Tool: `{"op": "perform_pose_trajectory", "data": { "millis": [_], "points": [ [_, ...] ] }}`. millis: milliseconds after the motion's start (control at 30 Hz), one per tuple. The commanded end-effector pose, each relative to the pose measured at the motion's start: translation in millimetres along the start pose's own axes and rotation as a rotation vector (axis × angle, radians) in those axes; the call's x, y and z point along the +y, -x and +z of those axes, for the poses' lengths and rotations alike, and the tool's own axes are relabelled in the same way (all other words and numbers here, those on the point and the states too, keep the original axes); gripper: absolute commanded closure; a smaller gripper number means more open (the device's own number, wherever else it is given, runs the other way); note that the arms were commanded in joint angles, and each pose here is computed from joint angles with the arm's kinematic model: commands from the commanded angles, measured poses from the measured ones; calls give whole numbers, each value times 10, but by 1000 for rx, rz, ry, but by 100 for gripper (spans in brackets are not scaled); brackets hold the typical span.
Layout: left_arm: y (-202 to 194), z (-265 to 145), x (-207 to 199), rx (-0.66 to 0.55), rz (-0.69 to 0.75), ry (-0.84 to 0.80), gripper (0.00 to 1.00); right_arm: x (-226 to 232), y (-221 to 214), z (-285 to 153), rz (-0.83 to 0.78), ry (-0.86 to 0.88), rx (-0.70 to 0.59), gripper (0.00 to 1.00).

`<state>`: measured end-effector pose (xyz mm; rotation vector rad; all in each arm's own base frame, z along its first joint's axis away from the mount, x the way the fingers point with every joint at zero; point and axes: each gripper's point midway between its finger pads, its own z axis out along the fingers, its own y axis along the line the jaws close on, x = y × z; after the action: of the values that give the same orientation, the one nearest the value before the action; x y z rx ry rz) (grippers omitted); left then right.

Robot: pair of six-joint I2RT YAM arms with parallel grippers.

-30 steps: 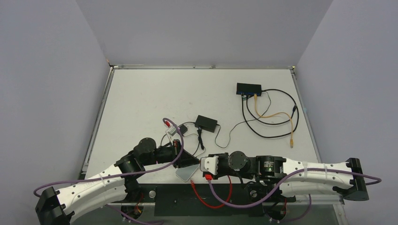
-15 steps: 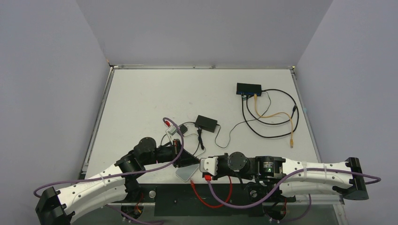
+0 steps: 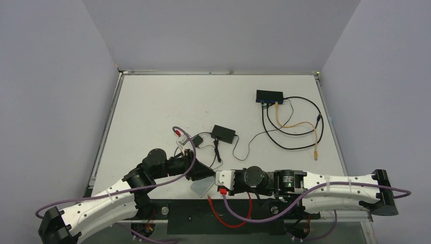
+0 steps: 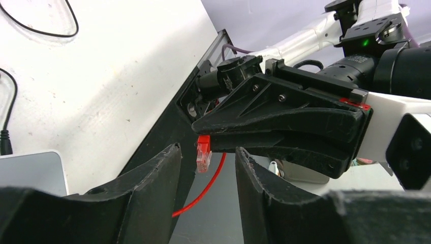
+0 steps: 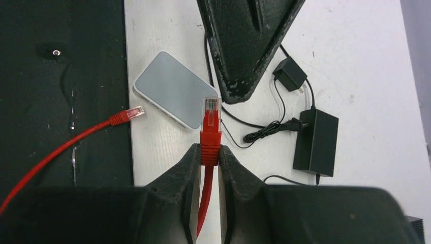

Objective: Insert the plug into the switch port
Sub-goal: Pick up the connector from the center of the board, then insert the connector into the switch port.

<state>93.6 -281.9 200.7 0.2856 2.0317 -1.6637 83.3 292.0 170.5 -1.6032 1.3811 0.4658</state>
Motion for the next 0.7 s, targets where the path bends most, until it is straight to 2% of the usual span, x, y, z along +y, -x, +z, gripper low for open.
{"op": "perform_pose_trajectory", "data": {
  "millis": [0,133,233,433,500,667],
  "points": [
    [144,-44,0,-68,42,23,58,10,72,-12,121,-17,-6,100],
    [175,-130,265,-109,33,170,55,169,43,-22,251,34,4,100],
    [164,-210,503,-127,14,295,52,325,200,-115,322,120,-46,100],
    [129,-233,628,-125,2,342,50,667,545,-409,404,316,-133,100],
    [126,-233,652,-127,0,351,50,744,472,-399,405,320,-110,100],
    [92,-275,797,-137,-14,403,50,841,48,-106,465,240,41,100]
  ]
}}
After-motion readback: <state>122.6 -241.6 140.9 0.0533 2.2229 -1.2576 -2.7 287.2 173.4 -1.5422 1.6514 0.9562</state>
